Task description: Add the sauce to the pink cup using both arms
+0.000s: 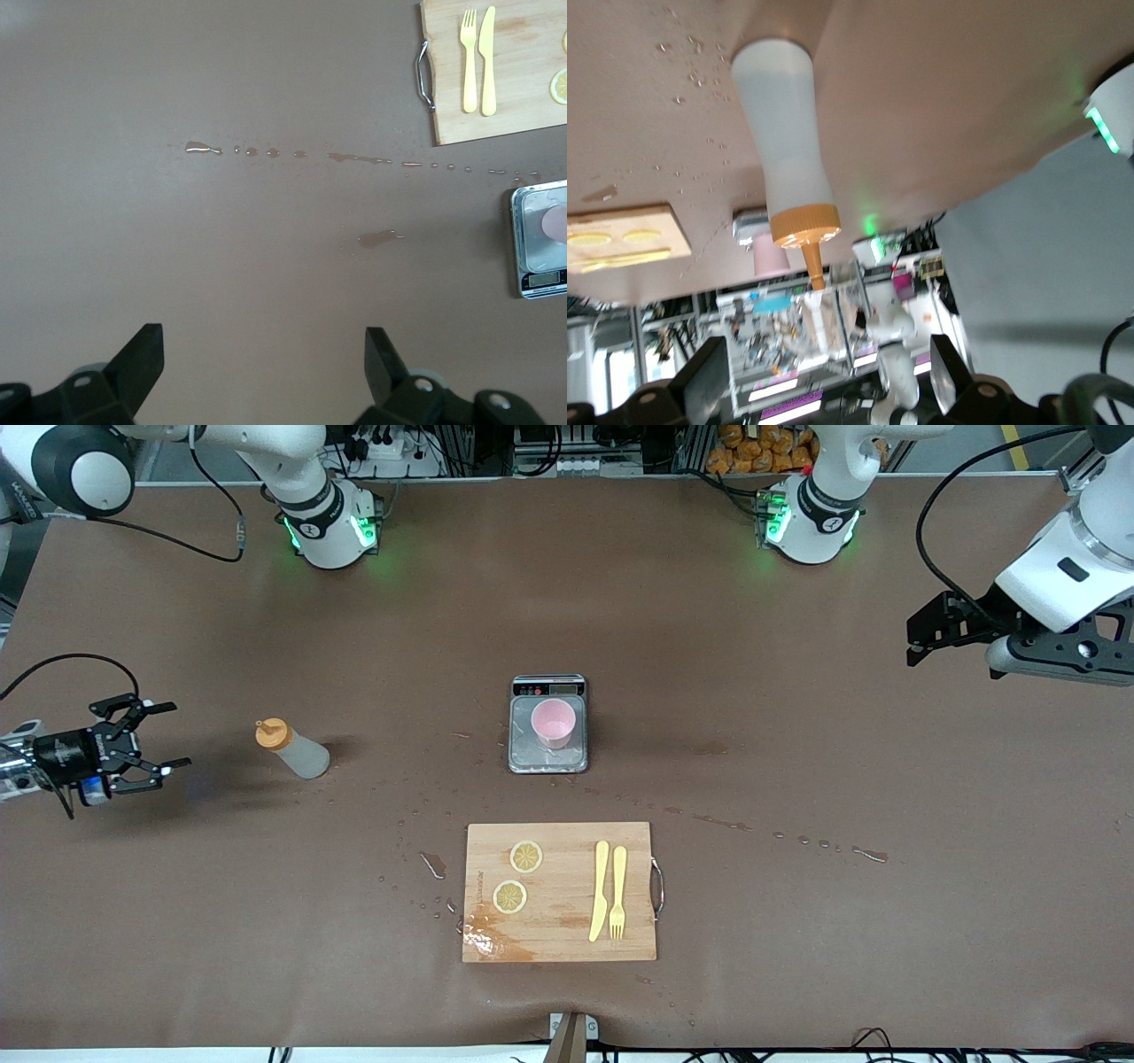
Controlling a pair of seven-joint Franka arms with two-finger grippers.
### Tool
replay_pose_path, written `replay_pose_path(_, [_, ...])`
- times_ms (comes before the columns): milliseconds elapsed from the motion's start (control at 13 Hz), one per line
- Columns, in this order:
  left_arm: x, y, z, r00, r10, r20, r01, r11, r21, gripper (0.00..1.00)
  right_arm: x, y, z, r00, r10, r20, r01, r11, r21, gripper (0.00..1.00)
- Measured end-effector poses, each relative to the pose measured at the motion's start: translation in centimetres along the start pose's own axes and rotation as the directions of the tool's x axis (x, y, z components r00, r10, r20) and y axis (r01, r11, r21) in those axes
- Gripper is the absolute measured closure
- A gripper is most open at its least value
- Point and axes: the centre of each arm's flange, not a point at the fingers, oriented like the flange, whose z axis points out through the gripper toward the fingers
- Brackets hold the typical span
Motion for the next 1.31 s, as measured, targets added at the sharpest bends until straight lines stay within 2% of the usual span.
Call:
replay_pose_path(231, [0.0,0.0,0.0,1.000,-0.001,-0.001,0.001,1.000,0.000,0.00,-5.4,-2.2,-0.9,0.982,-0.058,-0.180,0.049,0.997,-0.053,0.00])
replay_pose_path(385, [0.0,0.0,-0.1,1.000,0.000,-0.001,0.000,1.000,0.000,0.00,-11.2,-3.9,-0.2,0.939,-0.113,-0.325,0.079,0.990,-0.115,0.00])
replay_pose_path(462, [0.0,0.0,-0.1,1.000,0.000,-0.001,0.000,1.000,0.000,0.00,-14.3,-4.7,0.6,0.913,-0.147,-0.380,0.098,0.985,-0.144,0.00])
replay_pose_path(615, [0.0,0.0,-0.1,1.000,-0.001,-0.002,0.001,1.000,0.000,0.00,-18.7,-5.1,1.8,0.874,-0.191,-0.446,0.122,0.976,-0.179,0.00])
replay_pose_path(769, [0.0,-0.1,-0.1,1.000,-0.001,-0.002,0.001,1.000,0.000,0.00,-21.3,-4.6,1.8,0.831,-0.220,-0.511,0.128,0.970,-0.208,0.00])
replay_pose_path(923, [0.0,-0.1,-0.1,1.000,-0.002,-0.002,0.002,1.000,0.000,0.00,-24.9,-4.4,2.8,0.749,-0.357,-0.558,0.204,0.926,-0.318,0.00])
replay_pose_path(1077, [0.0,-0.2,-0.1,1.000,-0.003,-0.001,0.003,1.000,0.000,0.00,-29.6,-4.4,4.9,0.665,-0.486,-0.567,0.280,0.866,-0.414,0.00])
replay_pose_path(1308, [0.0,-0.2,-0.1,1.000,-0.004,-0.001,0.004,1.000,0.000,0.00,-36.1,-3.4,6.1,0.536,-0.578,-0.615,0.368,0.816,-0.447,0.00])
